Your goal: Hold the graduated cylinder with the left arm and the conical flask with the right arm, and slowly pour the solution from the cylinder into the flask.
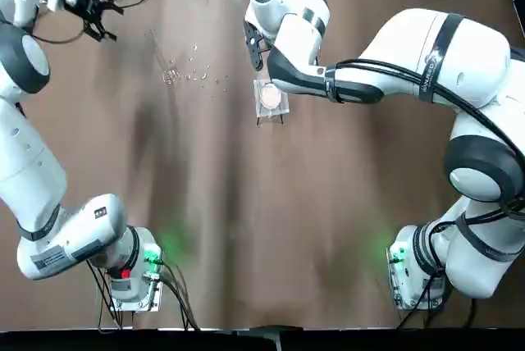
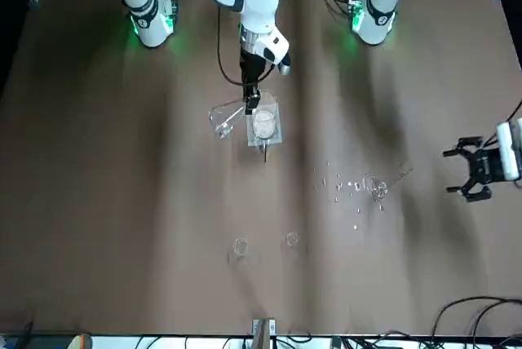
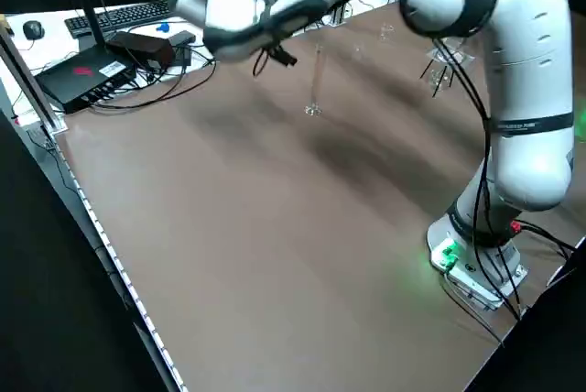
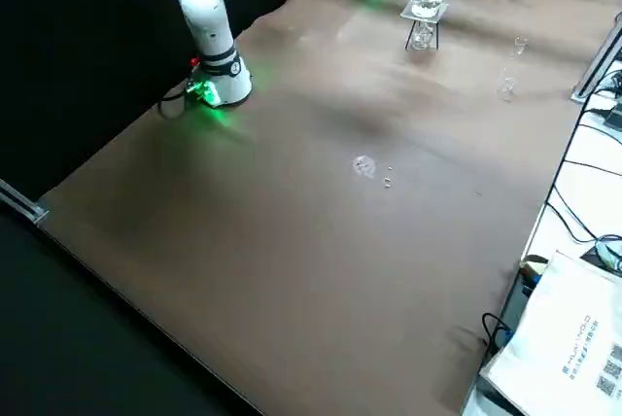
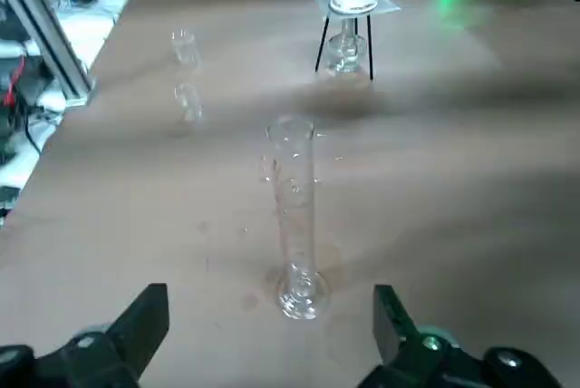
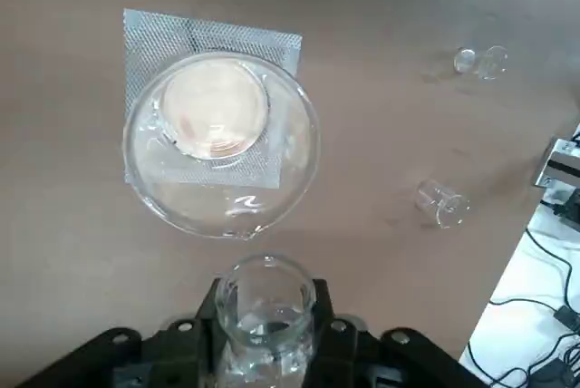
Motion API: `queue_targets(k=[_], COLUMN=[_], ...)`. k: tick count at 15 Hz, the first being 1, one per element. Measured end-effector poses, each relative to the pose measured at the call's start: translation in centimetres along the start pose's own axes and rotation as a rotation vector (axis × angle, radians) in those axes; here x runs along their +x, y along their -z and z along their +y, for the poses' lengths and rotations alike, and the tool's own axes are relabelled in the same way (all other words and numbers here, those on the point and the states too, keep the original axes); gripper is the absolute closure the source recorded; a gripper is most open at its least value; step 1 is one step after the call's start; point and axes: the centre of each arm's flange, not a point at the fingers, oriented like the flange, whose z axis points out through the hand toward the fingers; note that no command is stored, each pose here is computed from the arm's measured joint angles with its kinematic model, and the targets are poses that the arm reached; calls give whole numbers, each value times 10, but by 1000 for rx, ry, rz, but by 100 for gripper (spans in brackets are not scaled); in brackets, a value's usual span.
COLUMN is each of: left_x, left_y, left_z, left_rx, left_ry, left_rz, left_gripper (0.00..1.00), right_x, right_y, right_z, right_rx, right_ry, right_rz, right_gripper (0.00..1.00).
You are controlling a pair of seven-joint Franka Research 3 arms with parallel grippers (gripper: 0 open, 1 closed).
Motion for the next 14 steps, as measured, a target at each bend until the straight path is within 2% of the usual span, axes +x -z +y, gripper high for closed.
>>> queue_targets(k=[3, 5, 8, 9, 14], left_x=[75, 126, 180, 206, 260], left_y=[20, 16, -12, -41, -112], left_z=[-3, -7, -13, -20, -32], left_rx=[-53, -67, -105, -112, -19], left_ry=[131, 194, 312, 394, 719], left_rz=[-180, -267, -423, -492, -633], left_gripper=[0, 0, 0, 0, 0], right_x=[4, 11, 14, 16, 25], right_y=[-8, -11, -15, -18, -18], right_z=[-4, -8, -11, -12, -14], right_rx=[2, -1, 0, -5, -13], right_ry=[21, 35, 46, 58, 71], right_rz=[-35, -44, -59, -82, -92], right_gripper=[61, 61, 61, 61, 61])
